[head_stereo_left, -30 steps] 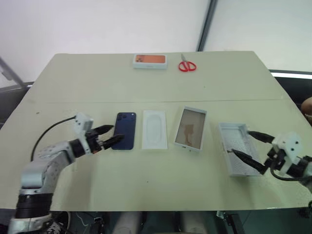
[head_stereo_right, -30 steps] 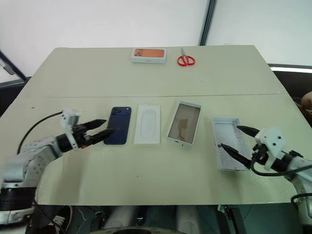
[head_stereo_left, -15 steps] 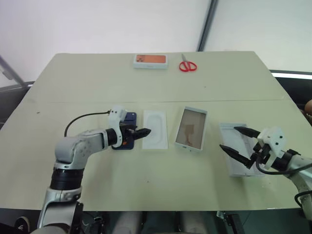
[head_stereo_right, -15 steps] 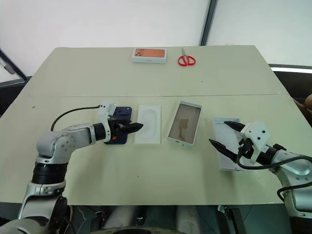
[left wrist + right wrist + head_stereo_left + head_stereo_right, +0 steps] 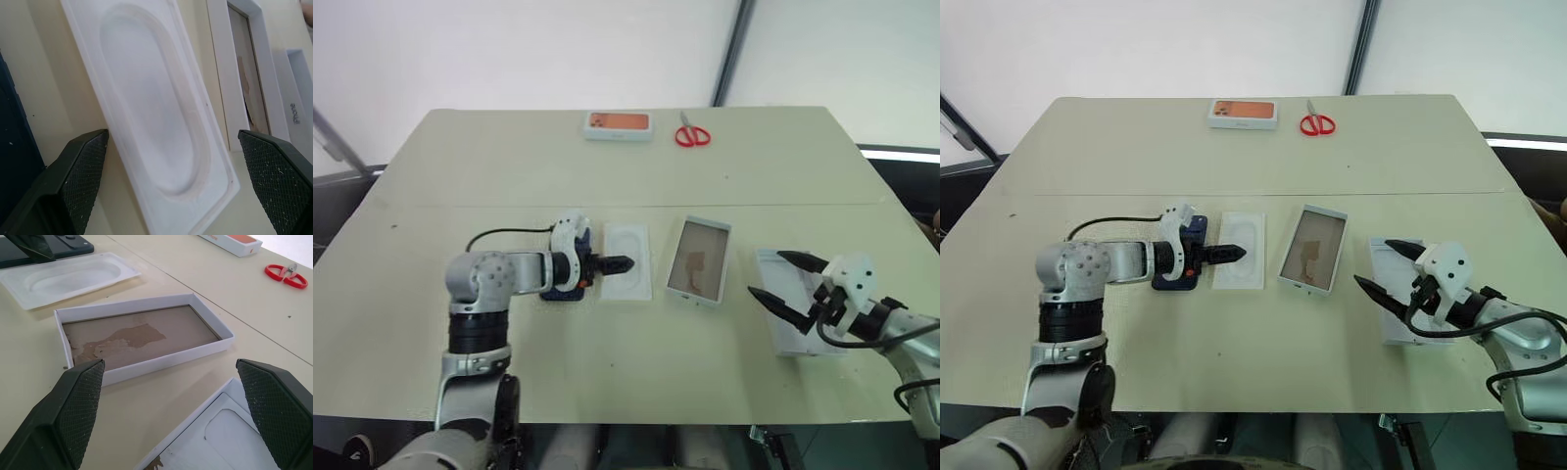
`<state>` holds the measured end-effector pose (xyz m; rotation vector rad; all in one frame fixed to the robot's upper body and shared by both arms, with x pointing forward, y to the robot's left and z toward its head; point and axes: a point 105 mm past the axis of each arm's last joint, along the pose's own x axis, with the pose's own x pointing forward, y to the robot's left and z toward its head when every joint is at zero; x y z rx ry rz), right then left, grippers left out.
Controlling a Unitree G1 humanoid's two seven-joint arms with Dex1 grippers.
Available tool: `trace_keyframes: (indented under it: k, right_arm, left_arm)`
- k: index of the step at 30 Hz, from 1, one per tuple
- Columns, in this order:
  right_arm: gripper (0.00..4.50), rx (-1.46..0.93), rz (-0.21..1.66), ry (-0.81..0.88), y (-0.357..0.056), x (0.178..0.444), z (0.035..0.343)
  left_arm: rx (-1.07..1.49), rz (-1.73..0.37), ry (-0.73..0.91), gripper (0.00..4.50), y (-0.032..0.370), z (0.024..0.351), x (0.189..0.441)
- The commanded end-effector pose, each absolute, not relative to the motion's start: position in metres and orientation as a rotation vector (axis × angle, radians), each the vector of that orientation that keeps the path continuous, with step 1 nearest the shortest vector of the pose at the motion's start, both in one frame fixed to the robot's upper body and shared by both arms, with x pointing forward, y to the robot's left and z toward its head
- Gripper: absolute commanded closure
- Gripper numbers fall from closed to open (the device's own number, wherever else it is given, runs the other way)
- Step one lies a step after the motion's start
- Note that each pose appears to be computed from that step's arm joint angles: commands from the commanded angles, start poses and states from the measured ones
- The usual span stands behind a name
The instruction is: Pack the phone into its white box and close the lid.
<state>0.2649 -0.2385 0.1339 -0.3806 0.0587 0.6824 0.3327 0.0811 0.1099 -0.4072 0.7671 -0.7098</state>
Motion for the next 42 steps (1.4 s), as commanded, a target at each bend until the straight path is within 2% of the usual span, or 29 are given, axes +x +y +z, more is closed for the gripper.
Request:
trace_keyframes:
  k: [1, 6, 7, 8, 10, 13, 15, 16, 23, 29, 33, 37, 40, 42]
  right_arm:
    - [0.00, -0.402, 0.693, 0.003, -0.231, 0.266, 0.144]
    - [0.00, -0.426, 0.690, 0.003, -0.232, 0.267, 0.145]
    - [0.00, -0.431, 0.692, 0.003, -0.232, 0.266, 0.145]
    - [0.00, -0.429, 0.692, 0.001, -0.232, 0.266, 0.145]
    - [0.00, -0.427, 0.692, -0.003, -0.231, 0.267, 0.146]
    - [0.00, -0.426, 0.695, -0.007, -0.229, 0.268, 0.147]
    - [0.00, -0.426, 0.700, -0.012, -0.227, 0.269, 0.148]
    - [0.00, -0.426, 0.702, -0.013, -0.226, 0.270, 0.148]
    - [0.00, -0.438, 0.729, -0.018, -0.218, 0.271, 0.148]
    - [0.00, -0.343, 0.905, 0.006, -0.168, 0.262, 0.141]
    - [0.00, -0.330, 0.977, 0.033, -0.145, 0.265, 0.134]
    - [0.00, -0.317, 1.020, 0.122, -0.137, 0.276, 0.124]
    - [0.00, -0.324, 1.070, 0.178, -0.130, 0.278, 0.113]
    - [0.55, -0.373, 1.077, 0.235, -0.129, 0.284, 0.100]
  left_arm:
    - [-0.422, -0.696, 0.838, 0.03, 0.078, 0.099, 0.328]
    - [-0.526, -0.652, 0.869, 0.03, 0.082, 0.092, 0.328]
    - [-0.532, -0.650, 0.867, 0.55, 0.083, 0.091, 0.328]
    - [-0.559, -0.645, 0.866, 0.83, 0.083, 0.091, 0.328]
    - [-0.596, -0.639, 0.865, 1.68, 0.083, 0.090, 0.328]
    - [-0.608, -0.625, 0.869, 3.38, 0.084, 0.086, 0.328]
    - [-0.612, -0.619, 0.873, 4.34, 0.084, 0.085, 0.328]
    - [-0.615, -0.619, 0.874, 4.48, 0.084, 0.084, 0.328]
    - [-0.647, -0.613, 0.823, 4.48, 0.090, 0.094, 0.333]
    - [-0.663, -0.627, 0.630, 4.48, 0.103, 0.130, 0.351]
    - [-0.664, -0.661, 0.629, 4.48, 0.107, 0.144, 0.353]
    - [-0.595, -0.652, 0.640, 4.48, 0.109, 0.141, 0.354]
    - [-0.583, -0.722, 0.652, 4.48, 0.098, 0.142, 0.347]
    - [-0.563, -0.741, 0.657, 4.50, 0.092, 0.141, 0.343]
